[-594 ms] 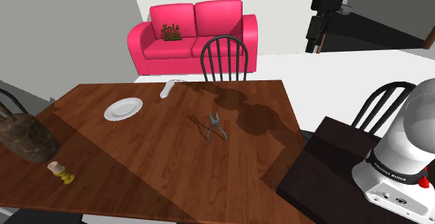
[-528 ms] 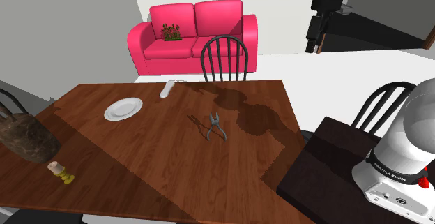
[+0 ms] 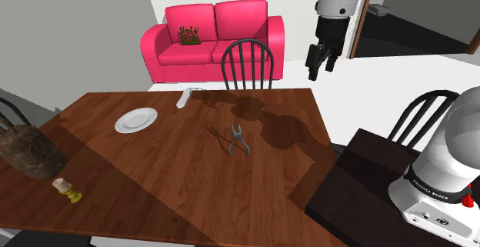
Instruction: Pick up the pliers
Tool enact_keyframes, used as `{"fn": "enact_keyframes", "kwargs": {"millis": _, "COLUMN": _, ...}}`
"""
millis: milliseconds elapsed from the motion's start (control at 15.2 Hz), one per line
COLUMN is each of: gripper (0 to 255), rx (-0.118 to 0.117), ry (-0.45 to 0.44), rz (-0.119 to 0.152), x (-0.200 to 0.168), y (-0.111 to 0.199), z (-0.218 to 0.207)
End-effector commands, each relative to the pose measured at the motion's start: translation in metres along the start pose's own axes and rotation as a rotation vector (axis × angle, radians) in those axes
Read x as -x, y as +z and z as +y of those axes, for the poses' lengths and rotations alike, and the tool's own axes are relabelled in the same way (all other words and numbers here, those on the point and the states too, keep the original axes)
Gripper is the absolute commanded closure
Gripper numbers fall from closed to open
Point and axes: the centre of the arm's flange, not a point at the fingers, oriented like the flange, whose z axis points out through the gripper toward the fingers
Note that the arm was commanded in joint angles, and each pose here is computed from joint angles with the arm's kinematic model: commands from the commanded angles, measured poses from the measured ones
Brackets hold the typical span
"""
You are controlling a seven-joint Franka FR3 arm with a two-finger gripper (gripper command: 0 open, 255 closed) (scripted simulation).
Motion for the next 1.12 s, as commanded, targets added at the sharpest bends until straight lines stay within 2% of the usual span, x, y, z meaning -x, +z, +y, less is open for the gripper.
{"fn": "enact_keyframes", "kwargs": {"millis": 0, "gripper": 0, "rx": 0.004, "ry": 0.061, "rz": 0.002, "x": -0.014, "y": 0.016, "z": -0.018}}
{"fn": "enact_keyframes", "kwargs": {"millis": 1056, "gripper": 0, "rx": 0.050, "ry": 0.507, "rz": 0.013, "x": -0.136, "y": 0.151, "z": -0.132}}
